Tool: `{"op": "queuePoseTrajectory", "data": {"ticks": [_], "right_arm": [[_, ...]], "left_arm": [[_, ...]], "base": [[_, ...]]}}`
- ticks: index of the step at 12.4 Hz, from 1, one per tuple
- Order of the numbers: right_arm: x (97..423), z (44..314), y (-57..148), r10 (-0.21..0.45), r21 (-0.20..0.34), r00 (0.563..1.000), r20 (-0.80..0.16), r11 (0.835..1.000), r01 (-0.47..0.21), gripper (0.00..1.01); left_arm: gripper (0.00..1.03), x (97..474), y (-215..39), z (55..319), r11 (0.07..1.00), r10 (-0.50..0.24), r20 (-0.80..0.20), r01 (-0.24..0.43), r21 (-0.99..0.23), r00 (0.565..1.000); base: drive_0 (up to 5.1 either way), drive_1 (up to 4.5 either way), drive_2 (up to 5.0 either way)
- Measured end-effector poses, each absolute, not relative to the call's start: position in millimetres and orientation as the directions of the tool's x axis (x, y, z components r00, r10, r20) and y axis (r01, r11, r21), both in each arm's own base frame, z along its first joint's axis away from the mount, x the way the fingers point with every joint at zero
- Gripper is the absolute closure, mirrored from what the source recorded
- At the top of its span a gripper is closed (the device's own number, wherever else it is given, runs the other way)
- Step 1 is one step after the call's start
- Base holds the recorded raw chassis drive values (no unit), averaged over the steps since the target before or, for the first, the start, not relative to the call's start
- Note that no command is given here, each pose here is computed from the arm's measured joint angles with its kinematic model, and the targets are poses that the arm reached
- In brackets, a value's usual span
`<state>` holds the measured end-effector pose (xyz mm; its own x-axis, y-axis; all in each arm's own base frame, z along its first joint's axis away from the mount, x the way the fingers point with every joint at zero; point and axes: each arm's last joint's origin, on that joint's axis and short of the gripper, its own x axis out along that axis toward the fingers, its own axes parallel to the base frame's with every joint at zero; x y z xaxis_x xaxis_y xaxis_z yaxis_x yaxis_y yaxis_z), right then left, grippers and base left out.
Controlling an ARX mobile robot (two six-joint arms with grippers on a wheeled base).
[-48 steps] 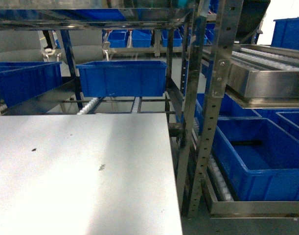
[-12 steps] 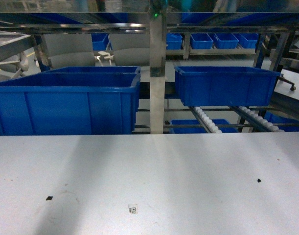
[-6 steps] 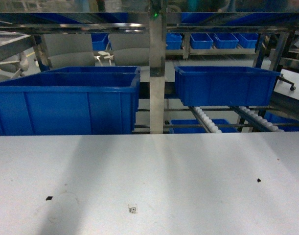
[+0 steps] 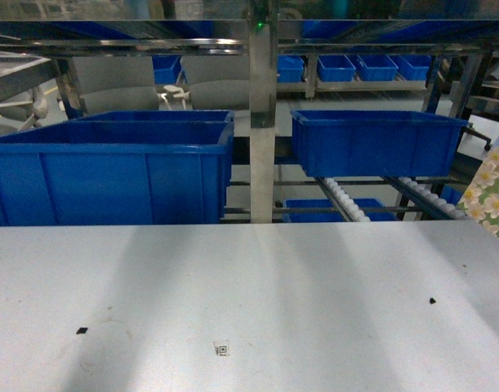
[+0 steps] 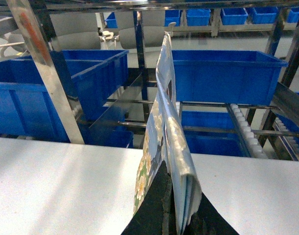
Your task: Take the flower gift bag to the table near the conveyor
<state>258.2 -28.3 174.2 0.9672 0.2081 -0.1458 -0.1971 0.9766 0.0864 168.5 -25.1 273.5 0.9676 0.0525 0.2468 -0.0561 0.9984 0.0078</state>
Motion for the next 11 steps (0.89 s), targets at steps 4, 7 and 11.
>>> {"op": "queuePoseTrajectory", "data": {"ticks": [4, 7, 11], "right_arm": [[290.7, 132.4, -27.3, 0.268, 0.12, 0.931, -0.248, 0.962, -0.245, 0.99], [289.8, 103.7, -23.1, 0.285, 0.118, 0.908, -0.306, 0.958, -0.261, 0.99], [287.4, 82.4, -40.9, 0.221, 0.101, 0.91, -0.35, 0.975, -0.198, 0.99]], "left_arm": [[1.01, 168.5, -25.1, 273.5, 0.998, 0.053, 0.247, -0.057, 0.008, 0.968], [1.01, 168.5, -25.1, 273.5, 0.998, 0.053, 0.247, -0.057, 0.008, 0.968], [1.01, 168.5, -25.1, 273.5, 0.998, 0.053, 0.247, -0.057, 0.008, 0.968]], "base": [[0.0, 0.0, 0.0], [0.0, 0.0, 0.0], [0.0, 0.0, 0.0]]}}
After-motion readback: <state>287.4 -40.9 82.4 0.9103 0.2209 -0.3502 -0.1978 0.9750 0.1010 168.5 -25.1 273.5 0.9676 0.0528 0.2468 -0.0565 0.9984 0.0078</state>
